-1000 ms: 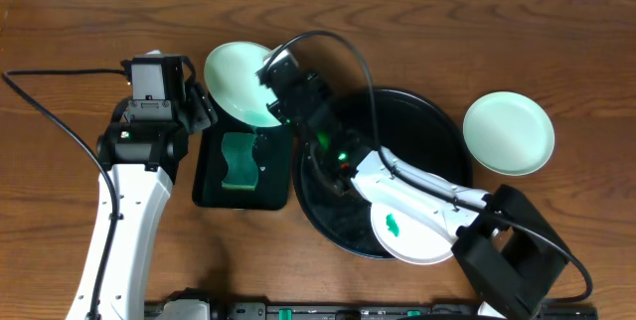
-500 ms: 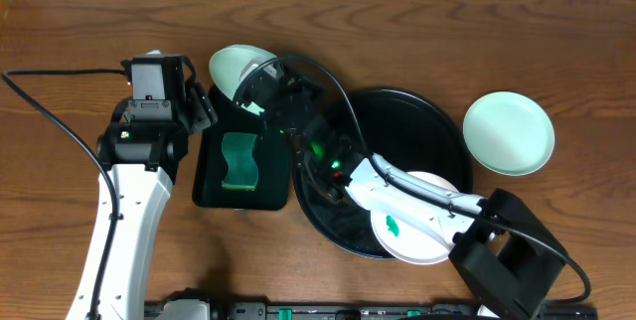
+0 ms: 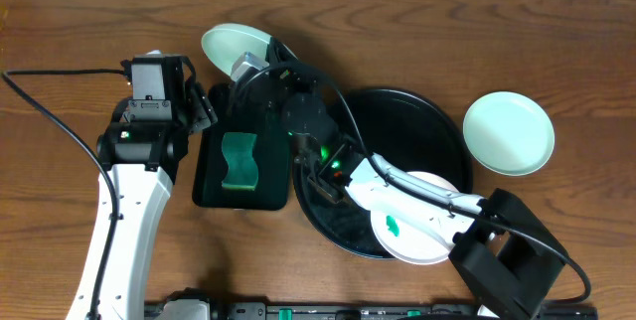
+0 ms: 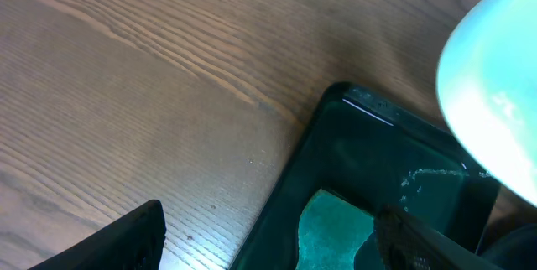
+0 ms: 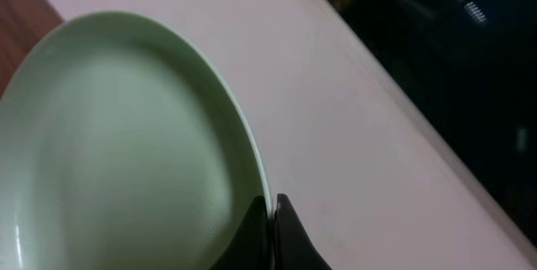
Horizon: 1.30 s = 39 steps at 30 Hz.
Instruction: Clean dirty plates on tray and stack at the side
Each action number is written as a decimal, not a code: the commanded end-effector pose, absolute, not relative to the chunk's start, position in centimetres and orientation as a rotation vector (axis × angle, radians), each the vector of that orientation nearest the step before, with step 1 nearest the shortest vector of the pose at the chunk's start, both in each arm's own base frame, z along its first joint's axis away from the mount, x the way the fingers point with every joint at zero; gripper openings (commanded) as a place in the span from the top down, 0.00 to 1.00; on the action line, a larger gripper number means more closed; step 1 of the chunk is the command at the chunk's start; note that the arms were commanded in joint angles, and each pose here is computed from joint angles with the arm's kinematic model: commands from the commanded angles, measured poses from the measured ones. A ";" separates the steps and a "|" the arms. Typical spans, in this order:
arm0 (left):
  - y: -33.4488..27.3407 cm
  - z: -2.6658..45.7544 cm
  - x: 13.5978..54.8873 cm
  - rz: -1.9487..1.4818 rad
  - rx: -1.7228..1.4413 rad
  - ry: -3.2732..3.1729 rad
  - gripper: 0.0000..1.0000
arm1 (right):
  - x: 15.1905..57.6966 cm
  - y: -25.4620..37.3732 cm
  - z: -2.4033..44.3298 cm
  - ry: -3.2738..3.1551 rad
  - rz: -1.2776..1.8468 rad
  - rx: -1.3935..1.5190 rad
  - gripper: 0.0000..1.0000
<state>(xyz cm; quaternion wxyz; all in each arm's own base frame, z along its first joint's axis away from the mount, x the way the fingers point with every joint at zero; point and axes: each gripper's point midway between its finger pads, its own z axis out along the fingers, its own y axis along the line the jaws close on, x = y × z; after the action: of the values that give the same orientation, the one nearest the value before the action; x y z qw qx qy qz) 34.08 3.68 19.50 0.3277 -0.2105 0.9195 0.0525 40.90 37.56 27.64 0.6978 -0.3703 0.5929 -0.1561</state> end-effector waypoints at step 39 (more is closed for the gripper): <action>4.1 20.1 34.3 0.160 -0.559 2.388 0.20 | 39.9 38.0 30.7 1.211 -0.470 -0.833 0.99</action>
<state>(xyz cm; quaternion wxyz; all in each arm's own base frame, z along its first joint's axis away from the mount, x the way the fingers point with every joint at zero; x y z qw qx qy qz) 34.08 3.68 19.50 0.3277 -0.2105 0.9195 0.0525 40.10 37.69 29.90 0.7130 -0.3805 0.5485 -0.2144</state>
